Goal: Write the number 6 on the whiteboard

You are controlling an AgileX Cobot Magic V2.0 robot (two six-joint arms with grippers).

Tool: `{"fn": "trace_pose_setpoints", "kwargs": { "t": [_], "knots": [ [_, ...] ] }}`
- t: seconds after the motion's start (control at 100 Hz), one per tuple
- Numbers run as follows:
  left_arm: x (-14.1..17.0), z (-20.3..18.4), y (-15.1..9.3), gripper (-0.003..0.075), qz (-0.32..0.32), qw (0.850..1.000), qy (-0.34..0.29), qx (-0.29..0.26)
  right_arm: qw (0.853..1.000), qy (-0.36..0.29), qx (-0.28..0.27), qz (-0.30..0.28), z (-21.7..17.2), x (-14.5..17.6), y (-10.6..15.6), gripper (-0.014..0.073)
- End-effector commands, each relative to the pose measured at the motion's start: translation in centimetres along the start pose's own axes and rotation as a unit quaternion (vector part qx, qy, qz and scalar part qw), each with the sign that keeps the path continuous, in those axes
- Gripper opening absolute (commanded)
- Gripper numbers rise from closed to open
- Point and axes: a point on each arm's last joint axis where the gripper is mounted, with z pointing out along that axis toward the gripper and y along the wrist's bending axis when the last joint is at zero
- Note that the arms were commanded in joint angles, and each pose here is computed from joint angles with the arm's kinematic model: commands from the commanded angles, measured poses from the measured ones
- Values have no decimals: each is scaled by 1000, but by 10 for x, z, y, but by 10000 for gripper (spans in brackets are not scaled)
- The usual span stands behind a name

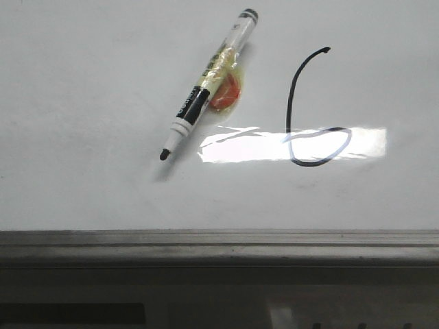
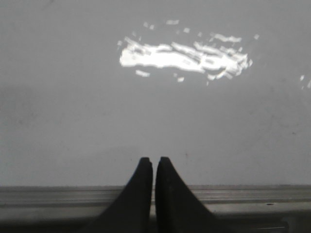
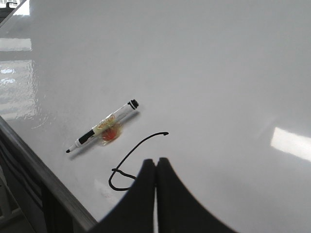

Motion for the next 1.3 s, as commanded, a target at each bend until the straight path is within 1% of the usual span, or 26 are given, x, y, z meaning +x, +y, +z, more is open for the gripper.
{"fn": "trace_pose_setpoints", "kwargs": {
  "t": [0.0, 0.99, 1.08, 1.13, 1.17, 1.24, 1.29],
  "knots": [
    [2, 0, 1, -20, -6, 1000, -18, -4, 999, -34, 1, -13, -1, -12, -1, -64],
    [2, 0, 1, -20, -8, 1000, -18, -4, 999, -34, 2, -13, -1, -12, -1, -64],
    [2, 0, 1, -20, -8, 1000, -18, -4, 999, -28, 20, -14, -2, -10, -1, -64],
    [2, 0, 1, -20, -8, 1000, -18, -4, 998, -3, 60, -27, -2, -4, -3, -64],
    [2, 0, 1, -20, -8, 1000, -18, -4, 996, 4, 81, -31, -2, -2, -3, -64],
    [2, 0, 1, -20, -8, 1000, -18, -4, 994, 11, 108, -30, -1, 4, 3, -64],
    [2, 0, 1, -20, -8, 1000, -18, -4, 992, 24, 124, -18, 1, 11, 8, -64]
  ]
}}
